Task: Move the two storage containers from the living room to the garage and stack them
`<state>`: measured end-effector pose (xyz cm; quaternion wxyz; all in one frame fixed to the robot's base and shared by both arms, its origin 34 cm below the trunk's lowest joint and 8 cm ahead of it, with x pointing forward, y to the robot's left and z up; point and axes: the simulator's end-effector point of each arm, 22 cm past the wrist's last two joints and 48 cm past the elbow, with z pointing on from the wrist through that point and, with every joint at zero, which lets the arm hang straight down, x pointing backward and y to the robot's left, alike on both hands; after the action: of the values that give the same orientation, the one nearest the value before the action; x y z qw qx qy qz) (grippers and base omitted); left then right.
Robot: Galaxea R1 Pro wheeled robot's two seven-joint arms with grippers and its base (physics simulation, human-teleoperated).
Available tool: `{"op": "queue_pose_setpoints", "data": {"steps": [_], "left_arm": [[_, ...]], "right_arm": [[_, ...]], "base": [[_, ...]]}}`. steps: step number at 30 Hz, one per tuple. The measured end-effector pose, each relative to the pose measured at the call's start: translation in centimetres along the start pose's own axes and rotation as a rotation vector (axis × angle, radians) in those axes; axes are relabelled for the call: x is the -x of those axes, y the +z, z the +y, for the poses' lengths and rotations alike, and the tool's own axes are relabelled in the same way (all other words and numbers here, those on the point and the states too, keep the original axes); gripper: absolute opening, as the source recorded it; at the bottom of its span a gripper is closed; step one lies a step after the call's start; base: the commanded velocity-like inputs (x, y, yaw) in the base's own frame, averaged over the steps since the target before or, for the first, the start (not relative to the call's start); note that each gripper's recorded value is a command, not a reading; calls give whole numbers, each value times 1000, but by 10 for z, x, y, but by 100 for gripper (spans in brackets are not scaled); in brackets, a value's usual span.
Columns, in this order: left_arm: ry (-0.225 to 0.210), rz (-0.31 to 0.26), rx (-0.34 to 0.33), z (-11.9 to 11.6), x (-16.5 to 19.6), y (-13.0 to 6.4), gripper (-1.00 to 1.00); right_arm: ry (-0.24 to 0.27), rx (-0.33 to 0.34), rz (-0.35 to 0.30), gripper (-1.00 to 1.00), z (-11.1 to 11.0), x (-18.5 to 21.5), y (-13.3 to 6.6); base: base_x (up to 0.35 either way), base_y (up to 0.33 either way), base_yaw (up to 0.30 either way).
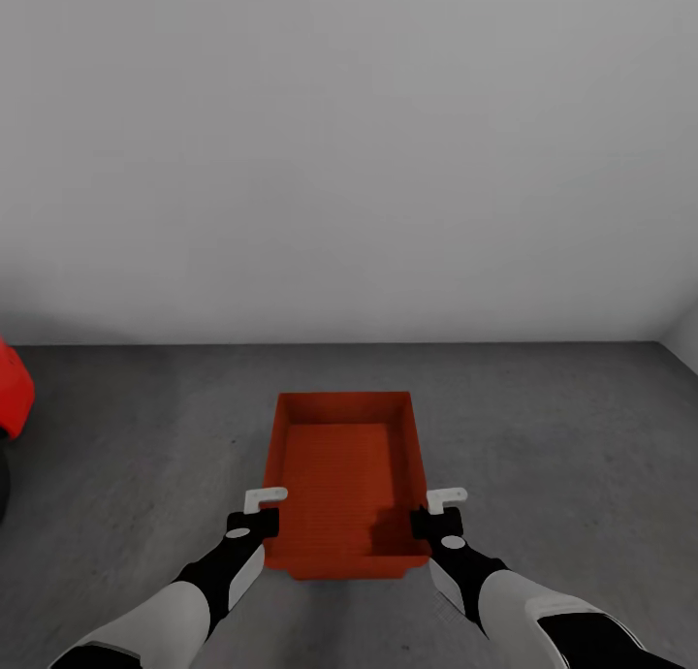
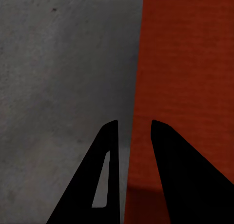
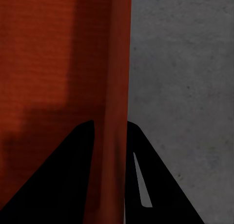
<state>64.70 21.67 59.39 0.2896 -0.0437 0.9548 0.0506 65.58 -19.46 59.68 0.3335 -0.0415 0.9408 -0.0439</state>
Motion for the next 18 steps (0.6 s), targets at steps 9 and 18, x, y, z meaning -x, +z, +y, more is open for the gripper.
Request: {"op": "queue_pose_setpoints", "data": {"steps": [9,18], "left_arm": [[0,0,0,0,0,0,-100],[0,0,0,0,0,0,-100]], "right_arm": [[1,1,0,-100,0,0,0],[0,0,0,-100,0,0,0]], "base": [[7,0,0],[0,0,0]]}}
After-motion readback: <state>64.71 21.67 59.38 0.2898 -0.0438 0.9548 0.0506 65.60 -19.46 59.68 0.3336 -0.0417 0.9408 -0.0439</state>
